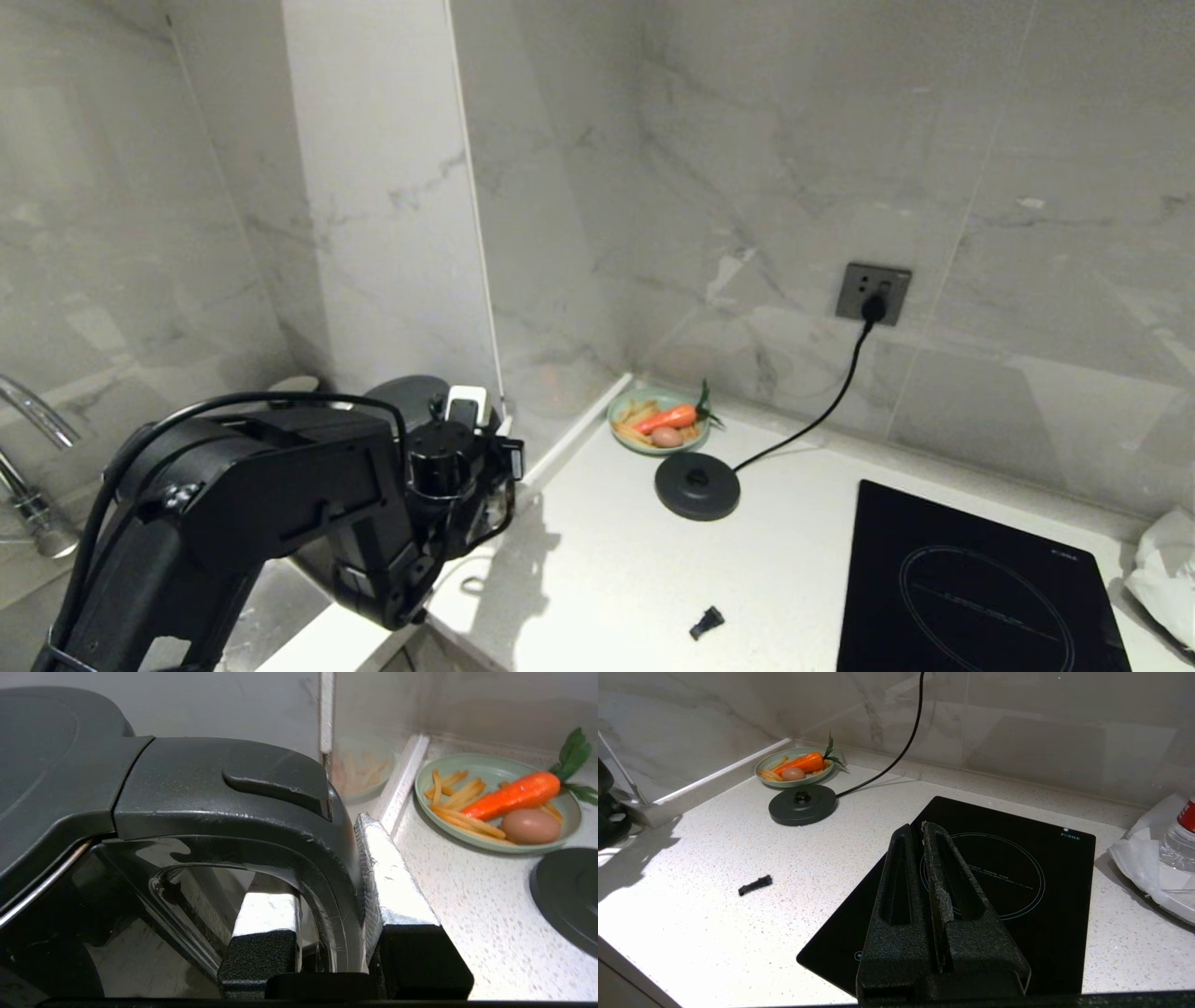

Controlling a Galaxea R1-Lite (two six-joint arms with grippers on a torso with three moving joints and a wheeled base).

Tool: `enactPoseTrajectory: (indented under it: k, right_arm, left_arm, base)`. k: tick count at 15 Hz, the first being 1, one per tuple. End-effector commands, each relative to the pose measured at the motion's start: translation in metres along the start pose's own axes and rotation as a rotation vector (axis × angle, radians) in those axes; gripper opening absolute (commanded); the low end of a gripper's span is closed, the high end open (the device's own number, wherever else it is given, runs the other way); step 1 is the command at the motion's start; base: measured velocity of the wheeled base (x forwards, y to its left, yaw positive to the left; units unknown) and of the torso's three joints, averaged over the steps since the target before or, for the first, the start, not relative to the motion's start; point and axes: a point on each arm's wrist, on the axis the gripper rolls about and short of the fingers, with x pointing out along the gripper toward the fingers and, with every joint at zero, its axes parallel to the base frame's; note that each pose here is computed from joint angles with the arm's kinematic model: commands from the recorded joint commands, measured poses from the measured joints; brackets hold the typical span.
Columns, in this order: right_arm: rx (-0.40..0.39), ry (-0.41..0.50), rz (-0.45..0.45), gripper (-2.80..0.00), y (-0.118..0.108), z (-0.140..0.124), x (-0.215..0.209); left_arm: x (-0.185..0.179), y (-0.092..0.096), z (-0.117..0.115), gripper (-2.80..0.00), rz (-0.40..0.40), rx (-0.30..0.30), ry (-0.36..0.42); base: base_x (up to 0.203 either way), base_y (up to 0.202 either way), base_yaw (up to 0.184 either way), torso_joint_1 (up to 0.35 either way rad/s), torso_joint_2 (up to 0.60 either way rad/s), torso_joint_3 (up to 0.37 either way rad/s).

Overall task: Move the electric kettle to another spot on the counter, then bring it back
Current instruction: Place it by the sink

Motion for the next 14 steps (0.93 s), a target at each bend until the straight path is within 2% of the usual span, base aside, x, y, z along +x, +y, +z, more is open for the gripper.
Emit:
enactPoseTrajectory:
  k: [1, 5, 7, 9, 10, 14]
  right_arm:
    - [-0.001, 0.0, 0.001, -2.8, 0.0, 0.0, 0.0]
    - [-0.001, 0.0, 0.001, -2.8, 0.0, 0.0, 0.0]
    - [-0.001, 0.0, 0.001, -2.8, 0.0, 0.0, 0.0]
    - [-0.001, 0.0, 0.001, -2.8, 0.0, 0.0, 0.0]
    - [-0.001, 0.0, 0.001, -2.8, 0.0, 0.0, 0.0]
    - [-0.001, 0.0, 0.001, -2.8, 0.0, 0.0, 0.0]
  left_arm:
    - [-0.001, -0.005, 0.003, -2.8, -0.009, -0.004, -0.019]
    - [-0.011, -0.005, -0.013, -2.8, -0.017, 0.018, 0.043]
    - [-0.018, -0.005, -0.033, -2.8, -0.022, 0.043, 0.108]
    - [-0.025, -0.004, -0.044, -2.8, -0.03, 0.097, 0.154]
    - [-0.029, -0.007, -0.046, -2.8, -0.041, 0.126, 0.166]
    - [-0.032, -0.019, -0.04, -2.8, -0.031, 0.136, 0.144]
  base:
    - [0.0, 0.0, 0.0, 0.0, 0.0, 0.0]
    - [0.0, 0.0, 0.0, 0.0, 0.0, 0.0]
    - [0.0, 0.0, 0.0, 0.0, 0.0, 0.0]
    - [0.0, 0.0, 0.0, 0.0, 0.0, 0.0]
    - [0.0, 0.0, 0.0, 0.0, 0.0, 0.0]
    - [0.0, 0.0, 0.0, 0.0, 0.0, 0.0]
